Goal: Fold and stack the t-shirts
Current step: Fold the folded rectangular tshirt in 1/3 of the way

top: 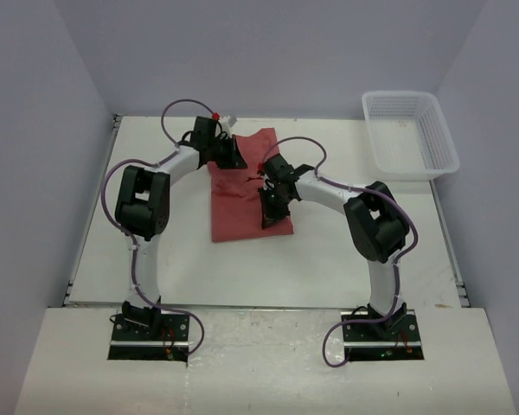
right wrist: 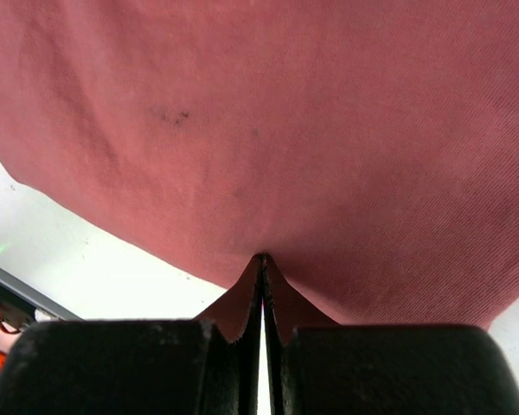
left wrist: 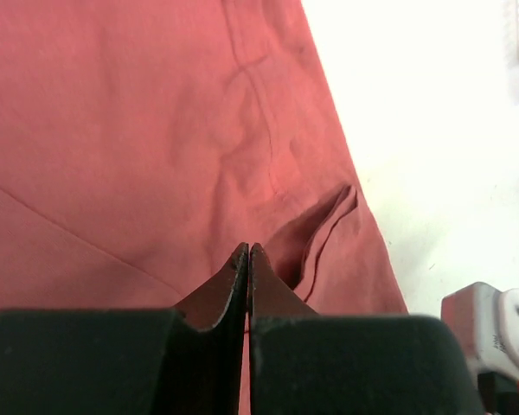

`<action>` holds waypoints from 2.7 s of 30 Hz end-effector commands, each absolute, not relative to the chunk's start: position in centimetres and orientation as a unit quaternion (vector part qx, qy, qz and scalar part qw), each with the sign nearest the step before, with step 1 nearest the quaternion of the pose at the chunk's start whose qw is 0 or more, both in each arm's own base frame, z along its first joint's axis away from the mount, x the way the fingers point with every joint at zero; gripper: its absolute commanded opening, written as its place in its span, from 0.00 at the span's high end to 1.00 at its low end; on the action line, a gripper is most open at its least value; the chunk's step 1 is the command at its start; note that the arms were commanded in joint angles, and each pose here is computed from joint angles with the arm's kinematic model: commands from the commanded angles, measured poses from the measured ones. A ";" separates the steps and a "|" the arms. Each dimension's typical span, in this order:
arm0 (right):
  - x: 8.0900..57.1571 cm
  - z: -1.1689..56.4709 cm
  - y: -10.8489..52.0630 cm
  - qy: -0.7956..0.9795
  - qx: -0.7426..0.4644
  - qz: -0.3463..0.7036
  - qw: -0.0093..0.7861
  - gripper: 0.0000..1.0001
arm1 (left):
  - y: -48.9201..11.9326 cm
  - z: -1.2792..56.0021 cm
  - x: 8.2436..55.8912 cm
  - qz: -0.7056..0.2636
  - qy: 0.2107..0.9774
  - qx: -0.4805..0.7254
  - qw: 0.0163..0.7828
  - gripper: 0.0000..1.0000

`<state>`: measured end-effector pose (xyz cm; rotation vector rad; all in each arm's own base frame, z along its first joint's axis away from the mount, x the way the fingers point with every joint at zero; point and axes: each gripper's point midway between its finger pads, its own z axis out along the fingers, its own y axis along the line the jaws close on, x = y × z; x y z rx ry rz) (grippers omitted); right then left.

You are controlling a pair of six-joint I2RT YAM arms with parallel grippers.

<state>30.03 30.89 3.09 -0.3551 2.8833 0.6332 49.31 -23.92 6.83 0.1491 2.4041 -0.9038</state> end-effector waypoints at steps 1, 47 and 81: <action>31.4 4.2 32.0 0.962 -0.123 0.220 0.105 1.00 | -22.8 9.1 52.4 -0.338 0.876 0.080 0.334 1.00; 31.8 4.2 31.3 0.969 -0.110 0.197 0.104 1.00 | -21.4 3.8 42.0 -0.245 0.941 0.023 0.230 1.00; 31.6 5.6 29.9 0.973 -0.099 0.162 0.134 1.00 | -16.9 7.0 45.6 -0.297 0.911 -0.024 0.287 1.00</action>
